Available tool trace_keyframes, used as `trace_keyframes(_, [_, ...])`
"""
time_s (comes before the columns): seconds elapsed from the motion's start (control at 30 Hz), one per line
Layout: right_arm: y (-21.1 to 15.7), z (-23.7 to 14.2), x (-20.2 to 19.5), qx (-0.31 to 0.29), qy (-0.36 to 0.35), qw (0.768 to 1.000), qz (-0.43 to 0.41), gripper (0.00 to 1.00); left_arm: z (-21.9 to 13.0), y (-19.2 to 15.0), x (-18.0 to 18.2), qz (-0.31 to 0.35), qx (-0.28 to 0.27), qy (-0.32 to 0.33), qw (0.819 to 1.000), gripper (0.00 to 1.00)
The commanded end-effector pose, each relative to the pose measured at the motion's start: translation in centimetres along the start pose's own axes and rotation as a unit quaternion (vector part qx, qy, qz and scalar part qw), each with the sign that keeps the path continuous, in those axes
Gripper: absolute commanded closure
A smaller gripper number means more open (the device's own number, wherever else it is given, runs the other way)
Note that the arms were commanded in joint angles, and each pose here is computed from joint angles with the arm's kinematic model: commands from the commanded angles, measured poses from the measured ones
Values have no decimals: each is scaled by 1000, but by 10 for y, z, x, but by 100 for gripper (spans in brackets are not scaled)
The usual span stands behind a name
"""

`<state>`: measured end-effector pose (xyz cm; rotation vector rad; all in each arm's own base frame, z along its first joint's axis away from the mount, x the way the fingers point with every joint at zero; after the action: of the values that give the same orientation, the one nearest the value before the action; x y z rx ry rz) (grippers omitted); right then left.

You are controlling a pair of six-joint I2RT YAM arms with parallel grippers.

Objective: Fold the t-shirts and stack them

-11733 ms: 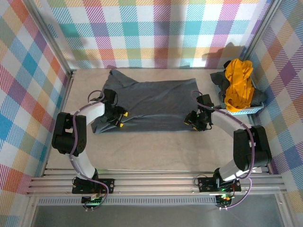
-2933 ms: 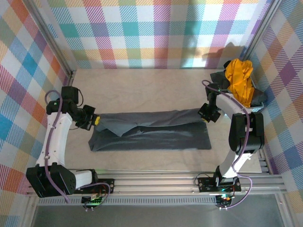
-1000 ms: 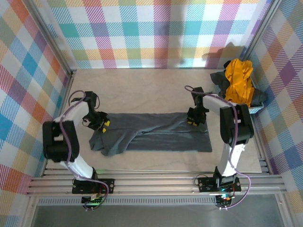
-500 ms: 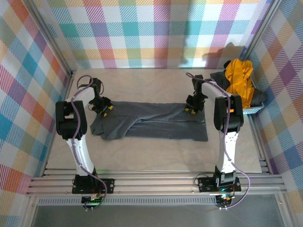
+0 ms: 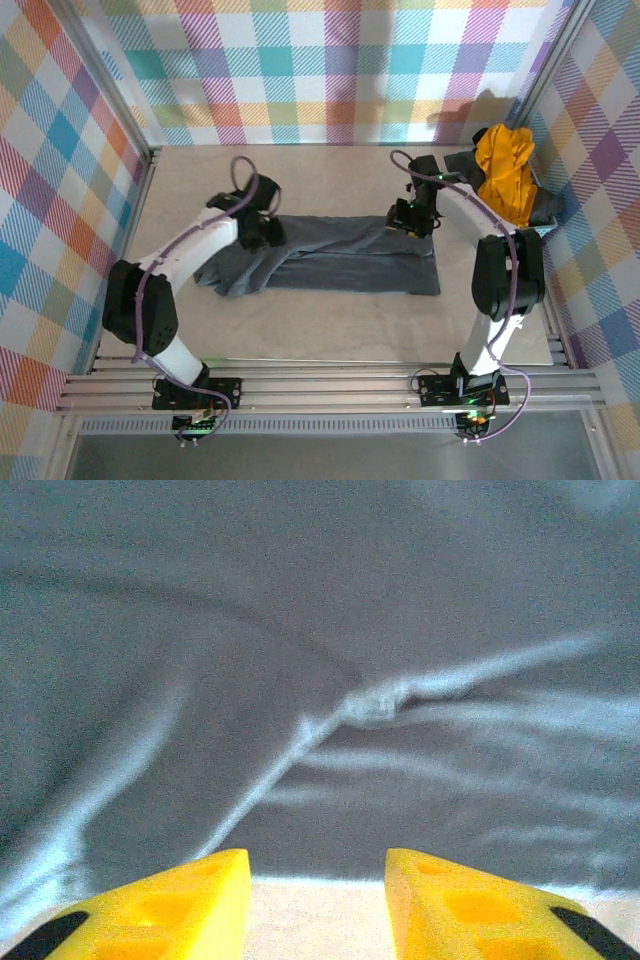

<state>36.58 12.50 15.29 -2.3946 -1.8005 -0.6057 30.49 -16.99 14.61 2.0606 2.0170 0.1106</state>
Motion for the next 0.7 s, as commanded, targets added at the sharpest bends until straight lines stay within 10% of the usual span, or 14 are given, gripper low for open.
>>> trace_keyframes(0.0, [-11, 4, 9, 12, 35, 999, -22, 49, 24, -25, 18, 53, 58, 82, 994, 63])
trace_keyframes(0.47, [-19, 0, 16, 21, 62, 998, -8, 49, 52, -34, 33, 112, 61, 154, 980, 67])
trace_keyframes(0.67, [-25, -10, 29, 29, 121, 992, -16, 49, 45, -22, 34, 120, 44, 176, 976, 99])
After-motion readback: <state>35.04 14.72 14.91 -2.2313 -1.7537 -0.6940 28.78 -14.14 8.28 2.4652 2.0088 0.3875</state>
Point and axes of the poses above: each hand's point on the last joint's axis, 136 mm out from that joint toward the fingers, its own z axis out along the fingers, its own x axis along the line the jaws close on, y = z × x, the point moved 5 cm from there along -z, back along the fingers, and after that the axes turned 7 degrees about z, right-handed, at the moved point
